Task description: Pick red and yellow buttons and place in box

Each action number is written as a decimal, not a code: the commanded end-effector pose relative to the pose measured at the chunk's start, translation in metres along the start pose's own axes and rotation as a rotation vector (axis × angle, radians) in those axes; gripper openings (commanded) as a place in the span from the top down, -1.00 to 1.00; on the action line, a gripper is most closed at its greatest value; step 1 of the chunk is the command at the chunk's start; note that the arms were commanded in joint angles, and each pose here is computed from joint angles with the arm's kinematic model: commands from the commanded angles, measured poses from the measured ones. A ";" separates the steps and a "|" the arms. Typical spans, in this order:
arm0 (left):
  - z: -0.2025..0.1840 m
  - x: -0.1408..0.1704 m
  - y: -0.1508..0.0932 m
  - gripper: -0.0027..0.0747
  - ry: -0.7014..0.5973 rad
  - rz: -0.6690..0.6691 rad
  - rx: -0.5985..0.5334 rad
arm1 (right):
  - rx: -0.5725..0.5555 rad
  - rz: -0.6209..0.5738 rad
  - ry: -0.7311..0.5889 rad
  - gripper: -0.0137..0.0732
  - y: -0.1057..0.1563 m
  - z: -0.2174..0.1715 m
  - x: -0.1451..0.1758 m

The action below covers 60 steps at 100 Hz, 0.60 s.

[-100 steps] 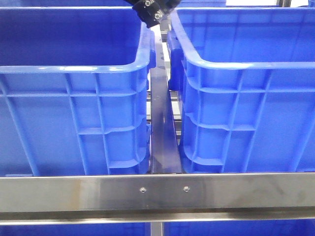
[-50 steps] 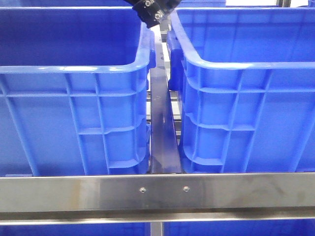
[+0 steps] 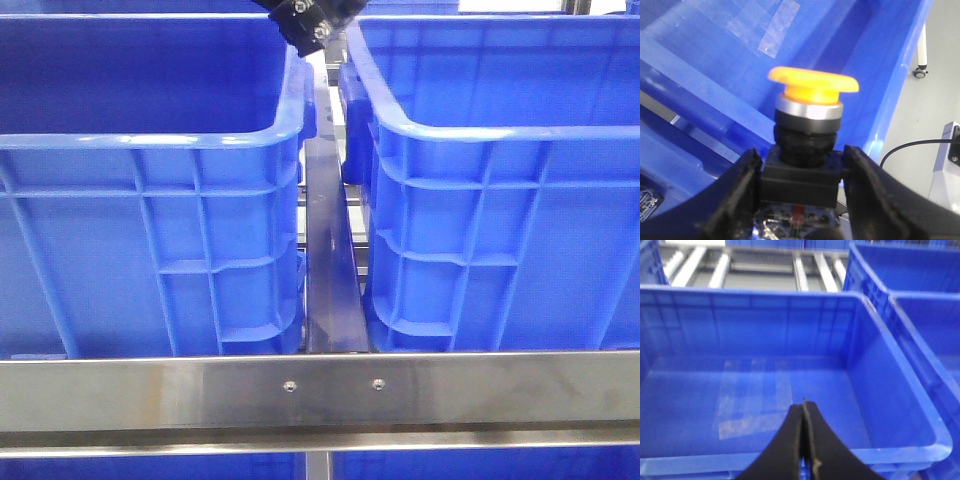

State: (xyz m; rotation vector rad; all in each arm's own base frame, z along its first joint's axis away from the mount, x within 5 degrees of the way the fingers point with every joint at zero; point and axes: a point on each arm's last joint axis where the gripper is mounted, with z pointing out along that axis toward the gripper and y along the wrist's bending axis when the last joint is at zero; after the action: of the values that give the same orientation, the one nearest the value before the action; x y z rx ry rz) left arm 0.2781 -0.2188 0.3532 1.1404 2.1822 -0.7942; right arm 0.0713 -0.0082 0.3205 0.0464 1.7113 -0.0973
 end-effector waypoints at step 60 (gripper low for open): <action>-0.019 -0.015 -0.014 0.50 -0.110 0.009 0.011 | -0.023 0.115 0.330 -0.62 0.006 0.049 -0.052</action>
State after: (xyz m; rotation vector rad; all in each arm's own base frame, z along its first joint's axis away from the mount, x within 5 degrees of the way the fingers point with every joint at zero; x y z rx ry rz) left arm 0.2781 -0.2188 0.3532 1.1404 2.1822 -0.7942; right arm 0.1231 -0.0057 0.3503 0.1596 2.1053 0.0083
